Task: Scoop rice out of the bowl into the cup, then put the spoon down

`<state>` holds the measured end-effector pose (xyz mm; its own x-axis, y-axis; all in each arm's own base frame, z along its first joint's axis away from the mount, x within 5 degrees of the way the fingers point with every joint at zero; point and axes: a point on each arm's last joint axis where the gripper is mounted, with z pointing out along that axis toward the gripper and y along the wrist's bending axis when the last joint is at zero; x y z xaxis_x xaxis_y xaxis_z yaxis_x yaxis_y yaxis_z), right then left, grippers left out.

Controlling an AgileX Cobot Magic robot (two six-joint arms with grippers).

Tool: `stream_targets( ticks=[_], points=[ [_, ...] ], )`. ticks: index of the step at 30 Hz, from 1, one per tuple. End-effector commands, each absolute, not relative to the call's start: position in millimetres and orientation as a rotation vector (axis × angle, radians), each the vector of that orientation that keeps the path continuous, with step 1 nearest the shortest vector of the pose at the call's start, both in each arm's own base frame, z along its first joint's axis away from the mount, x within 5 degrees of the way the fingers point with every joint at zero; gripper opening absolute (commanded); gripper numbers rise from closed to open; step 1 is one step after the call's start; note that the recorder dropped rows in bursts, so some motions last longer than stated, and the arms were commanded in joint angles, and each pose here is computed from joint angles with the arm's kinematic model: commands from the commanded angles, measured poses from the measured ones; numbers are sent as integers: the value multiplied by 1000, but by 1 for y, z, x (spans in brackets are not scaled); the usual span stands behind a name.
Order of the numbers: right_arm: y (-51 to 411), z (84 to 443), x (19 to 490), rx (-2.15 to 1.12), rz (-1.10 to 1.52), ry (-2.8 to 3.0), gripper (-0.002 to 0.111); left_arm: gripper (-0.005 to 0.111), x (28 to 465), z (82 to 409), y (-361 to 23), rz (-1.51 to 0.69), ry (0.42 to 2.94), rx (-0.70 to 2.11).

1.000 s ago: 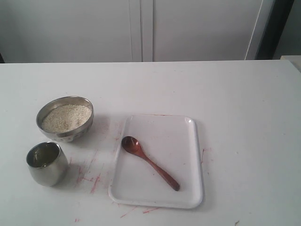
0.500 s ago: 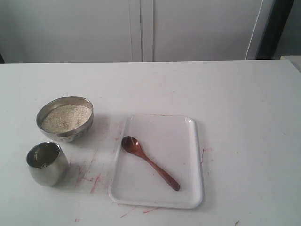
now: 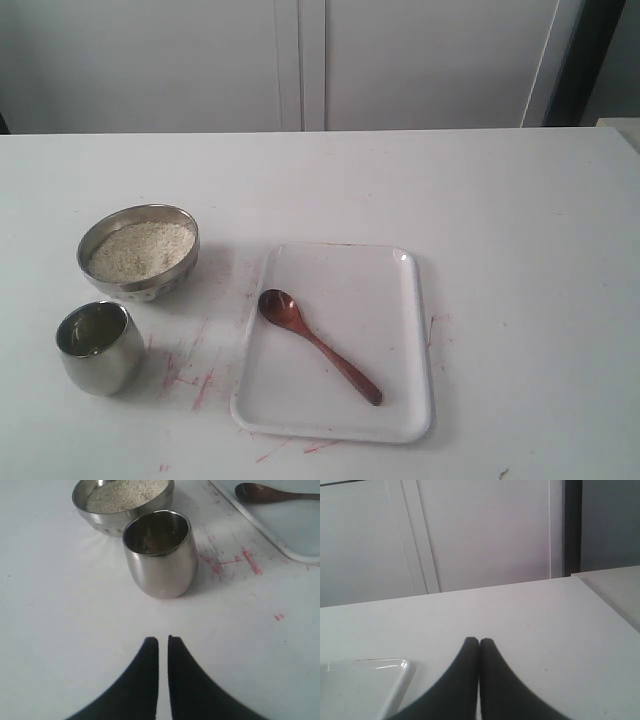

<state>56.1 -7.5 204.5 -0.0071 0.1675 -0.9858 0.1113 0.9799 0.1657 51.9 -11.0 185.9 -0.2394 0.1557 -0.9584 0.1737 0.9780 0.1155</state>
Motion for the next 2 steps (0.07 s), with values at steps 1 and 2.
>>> stream_targets(
  ticks=[1,2],
  points=[
    [-8,203,56,223,43,1580,0,14,52,184,-12,-30,1823,244],
    [-8,203,56,223,43,1580,0,14,52,184,-12,-30,1823,244]
  ],
)
